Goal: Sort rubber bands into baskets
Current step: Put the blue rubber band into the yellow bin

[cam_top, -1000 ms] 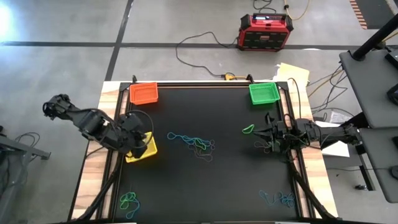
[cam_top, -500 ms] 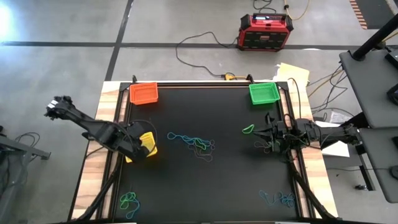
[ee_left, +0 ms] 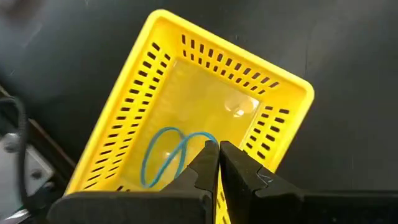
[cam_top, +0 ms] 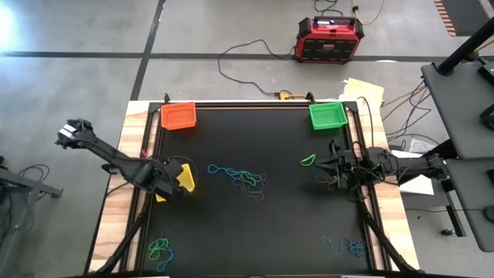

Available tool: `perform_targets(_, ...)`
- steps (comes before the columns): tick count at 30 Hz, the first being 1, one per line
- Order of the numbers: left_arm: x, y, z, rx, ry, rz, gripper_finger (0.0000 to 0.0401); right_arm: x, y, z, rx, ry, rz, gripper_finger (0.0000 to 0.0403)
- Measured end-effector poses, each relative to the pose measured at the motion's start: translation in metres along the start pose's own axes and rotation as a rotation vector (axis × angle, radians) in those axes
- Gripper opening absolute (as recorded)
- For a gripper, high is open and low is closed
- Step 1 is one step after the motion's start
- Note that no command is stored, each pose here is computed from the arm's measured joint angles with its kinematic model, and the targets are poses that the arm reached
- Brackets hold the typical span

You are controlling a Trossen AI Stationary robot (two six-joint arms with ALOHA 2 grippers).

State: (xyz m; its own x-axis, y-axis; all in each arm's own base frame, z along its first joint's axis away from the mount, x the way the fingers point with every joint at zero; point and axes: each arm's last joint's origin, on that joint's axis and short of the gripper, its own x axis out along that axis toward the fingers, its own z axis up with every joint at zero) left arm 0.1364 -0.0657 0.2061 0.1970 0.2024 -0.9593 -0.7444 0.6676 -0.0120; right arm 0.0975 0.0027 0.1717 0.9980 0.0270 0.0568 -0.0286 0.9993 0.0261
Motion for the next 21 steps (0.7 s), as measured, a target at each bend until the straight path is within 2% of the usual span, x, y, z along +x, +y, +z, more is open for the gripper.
perform_targets(9,0.016,0.005,-0.003,-0.041,-0.067,0.029,0.0000,0.000,0.000,0.000,0.000,0.000,0.000,0.0009)
perform_targets(16,0.034,-0.003,-0.007,-0.093,-0.094,-0.062,0.0000,0.000,0.000,0.000,0.000,0.000,0.000,0.0009)
perform_targets(21,0.045,-0.007,-0.009,-0.074,-0.087,-0.028,0.0000,0.000,0.000,0.000,0.000,0.000,0.000,0.0009)
